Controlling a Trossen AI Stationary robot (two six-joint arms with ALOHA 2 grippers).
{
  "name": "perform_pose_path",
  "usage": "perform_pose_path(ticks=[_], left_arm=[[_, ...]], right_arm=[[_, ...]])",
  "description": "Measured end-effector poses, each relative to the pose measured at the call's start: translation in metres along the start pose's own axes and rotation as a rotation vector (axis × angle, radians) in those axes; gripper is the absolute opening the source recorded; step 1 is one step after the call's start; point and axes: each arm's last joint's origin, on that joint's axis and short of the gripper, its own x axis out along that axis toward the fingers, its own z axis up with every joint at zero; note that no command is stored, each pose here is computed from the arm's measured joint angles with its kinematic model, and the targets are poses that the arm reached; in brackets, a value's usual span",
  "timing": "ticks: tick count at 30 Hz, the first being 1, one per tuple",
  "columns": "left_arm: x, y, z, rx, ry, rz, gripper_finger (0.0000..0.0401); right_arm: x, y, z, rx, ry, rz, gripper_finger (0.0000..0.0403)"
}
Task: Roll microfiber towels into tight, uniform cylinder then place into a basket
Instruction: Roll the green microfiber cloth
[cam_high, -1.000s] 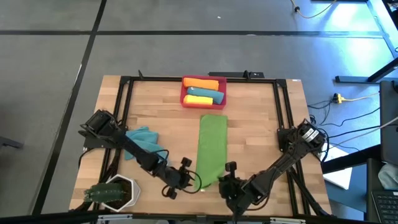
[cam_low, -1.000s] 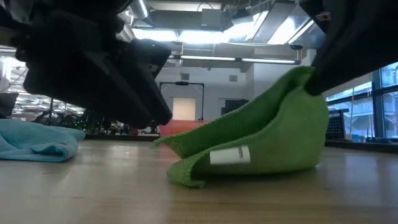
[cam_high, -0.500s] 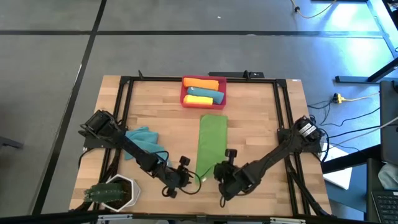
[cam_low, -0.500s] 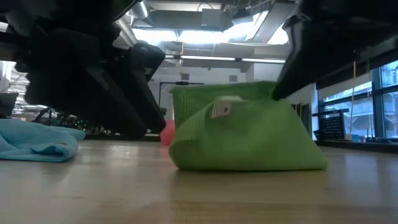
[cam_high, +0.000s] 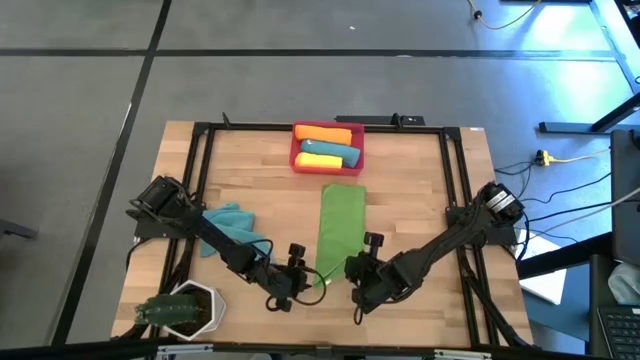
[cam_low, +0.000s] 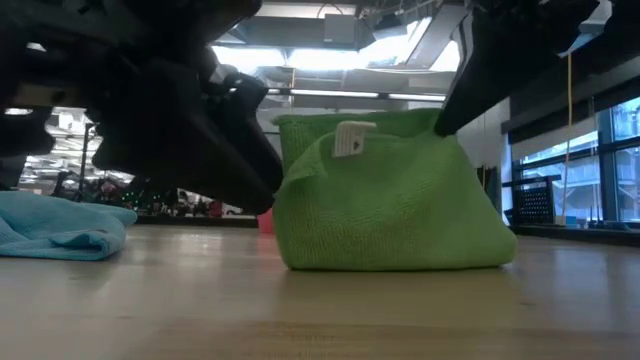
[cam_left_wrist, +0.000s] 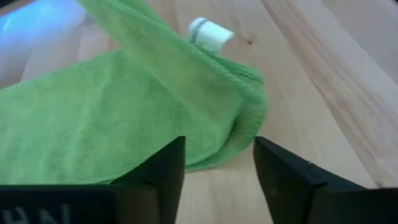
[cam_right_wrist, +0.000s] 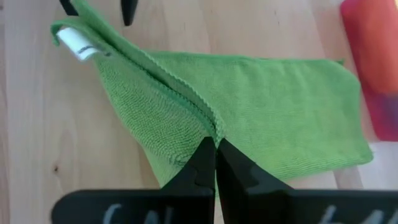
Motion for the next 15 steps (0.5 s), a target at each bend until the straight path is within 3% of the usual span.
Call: perform_pose_path(ticks=[9, 15], left_arm=[[0.002, -0.010, -0.004, 0.018, -0.009, -0.006, 0.0238], [0.016, -0.026, -0.015, 0.016, -0.068, 0.124, 0.0237]], right_arm=[[0.005, -0.005, 0.003, 0.017, 0.024, 0.012, 0.0002], [0.005, -0.006, 0.003, 0.019, 0.028, 0.013, 0.0002]])
